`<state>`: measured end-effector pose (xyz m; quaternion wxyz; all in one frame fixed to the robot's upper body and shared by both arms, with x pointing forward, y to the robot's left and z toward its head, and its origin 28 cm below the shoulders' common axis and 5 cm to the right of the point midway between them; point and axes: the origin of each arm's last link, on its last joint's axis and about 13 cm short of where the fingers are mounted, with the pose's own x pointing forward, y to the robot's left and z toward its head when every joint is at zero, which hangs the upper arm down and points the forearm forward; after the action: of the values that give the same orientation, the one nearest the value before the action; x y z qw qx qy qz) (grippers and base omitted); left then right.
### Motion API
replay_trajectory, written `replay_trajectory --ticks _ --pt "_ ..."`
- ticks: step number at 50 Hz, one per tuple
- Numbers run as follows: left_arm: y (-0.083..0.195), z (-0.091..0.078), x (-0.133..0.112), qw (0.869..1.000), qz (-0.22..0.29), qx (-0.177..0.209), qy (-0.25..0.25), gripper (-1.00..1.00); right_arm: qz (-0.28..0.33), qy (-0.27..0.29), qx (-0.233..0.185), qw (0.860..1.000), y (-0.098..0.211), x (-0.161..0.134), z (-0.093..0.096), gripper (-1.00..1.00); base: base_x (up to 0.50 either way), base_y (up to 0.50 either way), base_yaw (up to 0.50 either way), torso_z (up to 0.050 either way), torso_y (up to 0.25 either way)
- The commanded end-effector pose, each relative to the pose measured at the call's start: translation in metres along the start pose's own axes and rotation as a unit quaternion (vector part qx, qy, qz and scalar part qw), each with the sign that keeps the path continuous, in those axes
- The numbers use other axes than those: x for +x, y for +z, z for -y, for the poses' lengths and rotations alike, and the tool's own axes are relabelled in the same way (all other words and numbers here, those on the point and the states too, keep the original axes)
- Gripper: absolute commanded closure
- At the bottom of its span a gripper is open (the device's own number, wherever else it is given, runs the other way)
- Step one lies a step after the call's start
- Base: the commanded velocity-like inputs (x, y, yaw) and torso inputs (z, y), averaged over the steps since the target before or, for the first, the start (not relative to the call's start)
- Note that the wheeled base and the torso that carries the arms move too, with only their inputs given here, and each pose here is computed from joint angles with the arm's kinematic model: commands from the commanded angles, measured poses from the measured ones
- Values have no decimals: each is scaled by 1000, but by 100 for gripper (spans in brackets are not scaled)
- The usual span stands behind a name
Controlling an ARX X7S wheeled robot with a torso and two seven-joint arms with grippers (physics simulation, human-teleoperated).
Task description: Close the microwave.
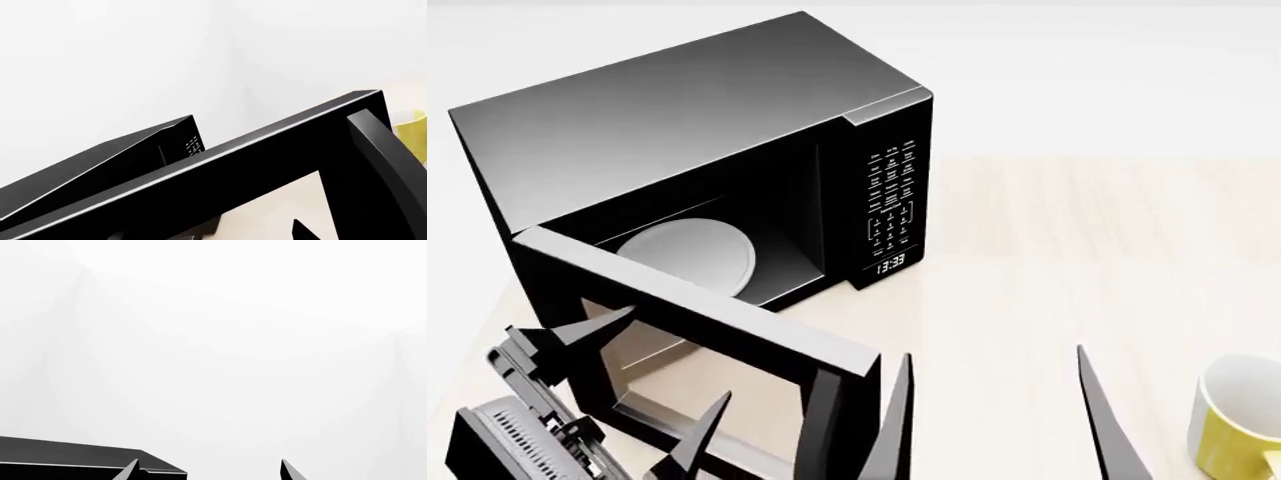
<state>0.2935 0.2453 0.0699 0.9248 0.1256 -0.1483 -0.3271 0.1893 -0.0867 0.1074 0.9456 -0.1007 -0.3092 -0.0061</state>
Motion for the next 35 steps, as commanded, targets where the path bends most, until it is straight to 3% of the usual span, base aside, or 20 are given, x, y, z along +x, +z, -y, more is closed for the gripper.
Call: replay_trajectory --ticks 1,19,35 --pt "1 1 8 1000 12 -2 6 -100 -3 -3 0 1000 -1 0 1 -100 0 0 0 0 0" --pt "-4 6 19 1000 20 -6 19 -100 -7 -4 1 1000 -3 0 1 -100 0 0 0 0 0" --pt "-13 9 29 998 25 -7 63 -100 -9 -4 1 1000 -3 1 2 -100 0 0 0 0 1"
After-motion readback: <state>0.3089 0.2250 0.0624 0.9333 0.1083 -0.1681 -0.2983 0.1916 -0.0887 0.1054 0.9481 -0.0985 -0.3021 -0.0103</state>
